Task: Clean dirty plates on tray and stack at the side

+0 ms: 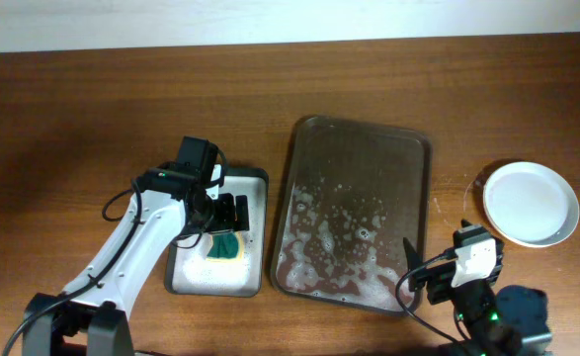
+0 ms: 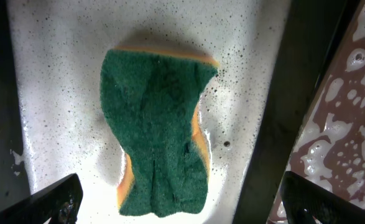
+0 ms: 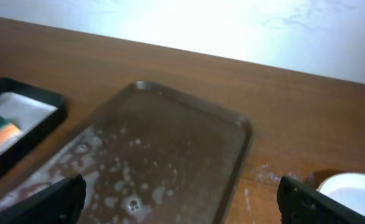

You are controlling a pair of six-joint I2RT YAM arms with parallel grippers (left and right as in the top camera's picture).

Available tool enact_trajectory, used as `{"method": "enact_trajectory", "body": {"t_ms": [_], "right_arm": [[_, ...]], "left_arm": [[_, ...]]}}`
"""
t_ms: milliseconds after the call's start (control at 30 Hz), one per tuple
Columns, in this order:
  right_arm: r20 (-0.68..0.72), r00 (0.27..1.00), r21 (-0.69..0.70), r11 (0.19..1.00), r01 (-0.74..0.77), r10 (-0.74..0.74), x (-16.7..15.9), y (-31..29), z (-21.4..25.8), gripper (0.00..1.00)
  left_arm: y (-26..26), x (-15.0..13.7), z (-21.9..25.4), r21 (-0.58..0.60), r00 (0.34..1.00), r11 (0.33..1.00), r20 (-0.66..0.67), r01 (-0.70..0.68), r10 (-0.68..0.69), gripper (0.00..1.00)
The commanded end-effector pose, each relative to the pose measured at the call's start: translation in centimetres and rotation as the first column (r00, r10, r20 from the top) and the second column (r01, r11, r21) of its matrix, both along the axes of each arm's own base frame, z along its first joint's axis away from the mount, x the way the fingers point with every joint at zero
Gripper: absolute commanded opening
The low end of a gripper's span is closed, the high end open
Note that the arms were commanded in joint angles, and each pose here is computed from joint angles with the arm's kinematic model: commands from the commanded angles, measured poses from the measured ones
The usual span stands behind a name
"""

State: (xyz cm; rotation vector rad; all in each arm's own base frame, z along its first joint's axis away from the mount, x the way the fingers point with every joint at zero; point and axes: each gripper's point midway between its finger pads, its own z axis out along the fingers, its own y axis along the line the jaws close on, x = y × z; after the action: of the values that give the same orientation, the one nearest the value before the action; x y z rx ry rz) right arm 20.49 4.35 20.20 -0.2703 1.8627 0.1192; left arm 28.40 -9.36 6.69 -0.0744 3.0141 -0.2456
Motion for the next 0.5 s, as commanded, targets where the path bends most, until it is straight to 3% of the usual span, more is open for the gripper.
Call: {"method": "enact_trajectory", "body": {"t_ms": [0, 300, 467], "right_arm": [[0.043, 0.999, -0.003, 1.000, 0.011, -0.011, 0.2, -0.3, -1.5, 0.99], [0.331, 0.943, 0.034, 0.999, 0.008, -0.019, 3.7, 0.1, -2.0, 0.99], [0.239, 0.971, 0.022, 1.000, 0.011, -0.016, 3.7, 0.1, -4.4, 0.99]], "left_arm": [[0.0, -0.1, 0.5, -0.013, 1.000, 1.000, 0.014, 0.001, -0.001, 1.00], [0.0, -0.1, 0.5, -0.013, 1.000, 1.000, 0.013, 0.001, -0.001, 1.00], [0.0, -0.1, 0.5, -0.013, 1.000, 1.000, 0.014, 0.001, -0.001, 1.00]]}}
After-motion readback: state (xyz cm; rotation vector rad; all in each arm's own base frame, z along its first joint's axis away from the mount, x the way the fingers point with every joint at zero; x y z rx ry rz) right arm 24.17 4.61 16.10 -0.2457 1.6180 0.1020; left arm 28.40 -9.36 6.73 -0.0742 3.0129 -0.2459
